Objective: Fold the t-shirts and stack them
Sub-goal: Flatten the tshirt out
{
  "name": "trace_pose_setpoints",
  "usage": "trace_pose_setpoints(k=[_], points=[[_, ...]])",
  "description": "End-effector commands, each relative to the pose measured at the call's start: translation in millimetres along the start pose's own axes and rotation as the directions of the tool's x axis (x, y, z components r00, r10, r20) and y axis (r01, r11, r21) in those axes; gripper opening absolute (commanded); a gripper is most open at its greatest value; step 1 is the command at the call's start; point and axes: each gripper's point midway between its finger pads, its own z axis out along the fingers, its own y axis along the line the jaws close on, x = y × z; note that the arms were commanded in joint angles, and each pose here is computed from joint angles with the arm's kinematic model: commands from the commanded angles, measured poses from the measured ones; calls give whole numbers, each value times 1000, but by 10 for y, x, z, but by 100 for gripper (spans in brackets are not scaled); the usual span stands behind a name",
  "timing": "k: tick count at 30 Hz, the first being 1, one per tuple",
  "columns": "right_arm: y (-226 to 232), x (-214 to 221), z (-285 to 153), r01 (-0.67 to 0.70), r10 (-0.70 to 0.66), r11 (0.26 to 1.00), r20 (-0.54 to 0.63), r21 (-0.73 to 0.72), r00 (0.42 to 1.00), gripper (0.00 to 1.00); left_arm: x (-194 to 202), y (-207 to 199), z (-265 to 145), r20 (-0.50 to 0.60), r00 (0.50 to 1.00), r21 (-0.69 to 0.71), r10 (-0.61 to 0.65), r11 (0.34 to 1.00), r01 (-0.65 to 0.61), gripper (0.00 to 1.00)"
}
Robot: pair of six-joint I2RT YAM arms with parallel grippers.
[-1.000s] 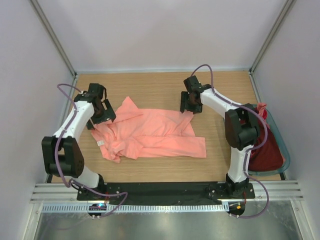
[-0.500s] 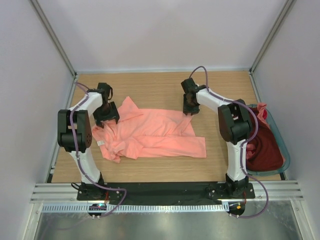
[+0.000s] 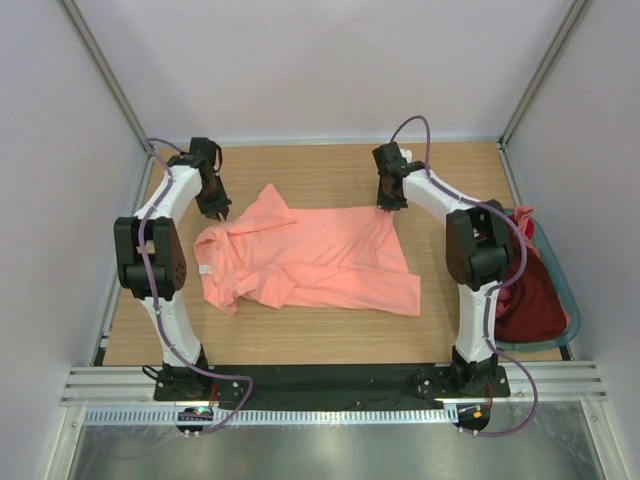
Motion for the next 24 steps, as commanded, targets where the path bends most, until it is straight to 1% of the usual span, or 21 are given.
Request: trace_pose_setpoints(k=[1, 3, 4, 5, 6, 7, 8, 9, 10, 11, 12, 13, 14, 15, 16, 18, 19, 20, 21, 23, 24], points=[[-140, -823, -551, -107, 105, 994, 265, -7, 958, 1, -506, -219, -501, 164, 986, 97, 6, 995, -23, 16], [-169, -996, -600, -113, 112, 994, 292, -14, 950, 1, -599, -264, -462, 157, 988, 96, 9, 995, -24, 25], [-183, -975, -521, -104, 101, 995, 272, -3, 957, 4, -574, -256, -459, 132, 991, 84, 11, 996, -22, 31], [-125, -1063, -568, -100, 105, 994, 273, -33, 956, 33, -672, -298, -542, 148, 989, 90, 7, 996, -20, 46], [-142, -1078, -546, -96, 99, 995, 259, -26, 961, 47, -659, -311, -510, 133, 991, 85, 10, 996, -21, 55], [-146, -1025, -479, -84, 84, 996, 226, -8, 970, 54, -647, -345, -545, 133, 991, 89, 16, 996, -28, 59], [-194, -899, -491, -60, 57, 998, 166, 19, 985, 58, -578, -435, -579, 127, 991, 96, 42, 994, -54, 63], [-201, -896, -538, -51, 47, 999, 154, 20, 987, 58, -499, -480, -662, 133, 989, 102, 60, 992, -74, 63], [-246, -794, -552, -45, 40, 998, 118, 37, 992, 59, -408, -562, -706, 133, 987, 112, 86, 989, -101, 64], [-289, -801, -668, -49, 44, 998, 129, 37, 991, 60, -327, -662, -746, 139, 984, 127, 109, 984, -127, 63], [-352, -667, -651, -39, 33, 998, 102, 57, 994, 61, -29, -850, -735, 107, 979, 142, 173, 972, -187, 63], [-397, -688, -821, -41, 35, 998, 128, 50, 991, 61, 72, -983, -861, 131, 972, 173, 194, 961, -215, 62], [-446, -525, -784, -27, 21, 998, 97, 63, 995, 61, 351, -1233, -922, 126, 956, 207, 264, 936, -286, 61], [-463, -480, -837, -26, 20, 998, 93, 56, 995, 61, 577, -1279, -874, 97, 949, 208, 299, 927, -313, 61], [-477, -406, -886, -20, 16, 999, 72, 48, 997, 61, 711, -1344, -920, 97, 948, 218, 304, 922, -319, 57], [-494, -286, -1020, -20, 19, 1000, 51, 21, 999, 61, 1041, -1562, -927, 86, 934, 248, 346, 901, -357, 55], [-448, -221, -1073, -21, 22, 1000, 35, -17, 999, 61, 1211, -1541, -840, 52, 931, 234, 360, 902, -362, 55], [-449, -110, -1158, -14, 15, 999, 26, -38, 1000, 61, 1290, -1562, -807, 39, 936, 228, 351, 909, -350, 54], [-413, -54, -1190, -13, 14, 998, 18, -69, 1000, 61, 1425, -1573, -752, 22, 928, 220, 372, 904, -368, 54], [-428, 139, -1221, -5, 4, 996, -10, -85, 1000, 60, 1490, -1586, -688, 13, 924, 196, 383, 905, -378, 53], [-446, 152, -1310, -6, 6, 995, 7, -96, 1000, 60, 1535, -1557, -681, 0, 918, 173, 398, 904, -392, 53]])
